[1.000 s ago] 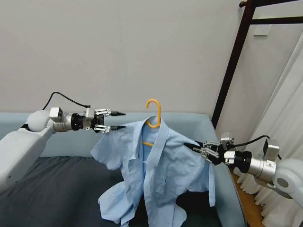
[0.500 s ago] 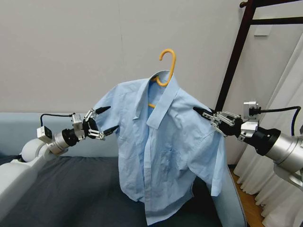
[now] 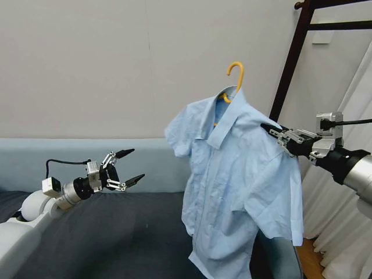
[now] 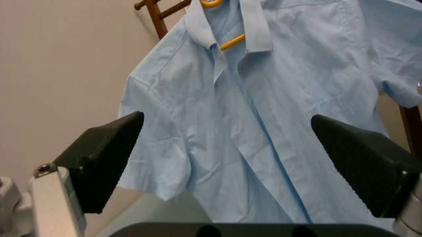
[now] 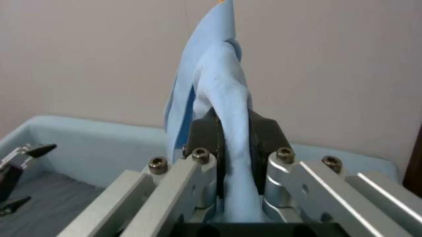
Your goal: Pick up the clothes from the sofa and hang them on the clothes hanger.
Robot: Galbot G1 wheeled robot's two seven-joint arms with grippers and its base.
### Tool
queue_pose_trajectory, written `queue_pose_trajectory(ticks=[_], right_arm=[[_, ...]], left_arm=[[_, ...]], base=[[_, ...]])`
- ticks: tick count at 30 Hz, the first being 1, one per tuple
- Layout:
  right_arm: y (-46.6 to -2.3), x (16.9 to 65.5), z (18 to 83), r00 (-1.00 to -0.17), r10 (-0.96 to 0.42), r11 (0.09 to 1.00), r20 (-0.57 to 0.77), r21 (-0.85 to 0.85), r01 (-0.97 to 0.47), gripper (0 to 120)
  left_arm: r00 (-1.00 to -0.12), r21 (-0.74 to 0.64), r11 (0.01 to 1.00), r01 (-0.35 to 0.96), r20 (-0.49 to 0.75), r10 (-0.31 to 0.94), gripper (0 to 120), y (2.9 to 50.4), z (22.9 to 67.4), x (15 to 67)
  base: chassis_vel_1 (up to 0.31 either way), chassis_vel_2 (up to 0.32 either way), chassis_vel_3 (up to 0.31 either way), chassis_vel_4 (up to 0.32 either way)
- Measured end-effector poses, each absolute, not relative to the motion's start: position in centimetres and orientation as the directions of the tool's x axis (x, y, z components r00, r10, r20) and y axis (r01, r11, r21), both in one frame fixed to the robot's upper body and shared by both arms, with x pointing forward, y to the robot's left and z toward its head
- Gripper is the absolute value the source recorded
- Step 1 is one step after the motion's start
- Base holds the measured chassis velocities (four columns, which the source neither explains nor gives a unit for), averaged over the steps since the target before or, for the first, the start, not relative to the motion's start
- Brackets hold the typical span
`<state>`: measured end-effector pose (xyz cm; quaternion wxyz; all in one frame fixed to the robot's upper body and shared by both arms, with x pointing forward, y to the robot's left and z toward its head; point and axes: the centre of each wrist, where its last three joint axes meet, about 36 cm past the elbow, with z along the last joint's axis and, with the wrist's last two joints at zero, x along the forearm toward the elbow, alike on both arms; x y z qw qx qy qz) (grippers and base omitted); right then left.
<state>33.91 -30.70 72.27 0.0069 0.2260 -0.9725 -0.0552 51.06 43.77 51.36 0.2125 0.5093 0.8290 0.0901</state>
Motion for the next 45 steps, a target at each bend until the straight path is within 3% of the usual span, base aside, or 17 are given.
queue_pose_trajectory(ticks=[13,27,45], right_arm=[[-32.1,34.7,74.6,-0.974,-0.215,0.975,-0.078,0.04,-0.218,8],[-39.5,42.4,77.7,-0.975,0.146,0.987,-0.17,-0.045,0.156,8],[-36.0,55.9,79.8,-0.955,0.228,0.952,-0.19,-0.164,0.259,8]], left_arm=[[-0.386,0.375,0.455,0.808,-0.246,0.889,100,43.6,51.3,51.5],[-0.388,0.4,0.452,0.797,-0.233,0.892,100,43.5,52.0,53.8],[-0.415,0.4,0.476,0.783,-0.234,0.879,100,44.3,51.7,54.4]], base=[[0.0,0.0,0.0,0.0],[0.0,0.0,0.0,0.0],[0.0,0.0,0.0,0.0]])
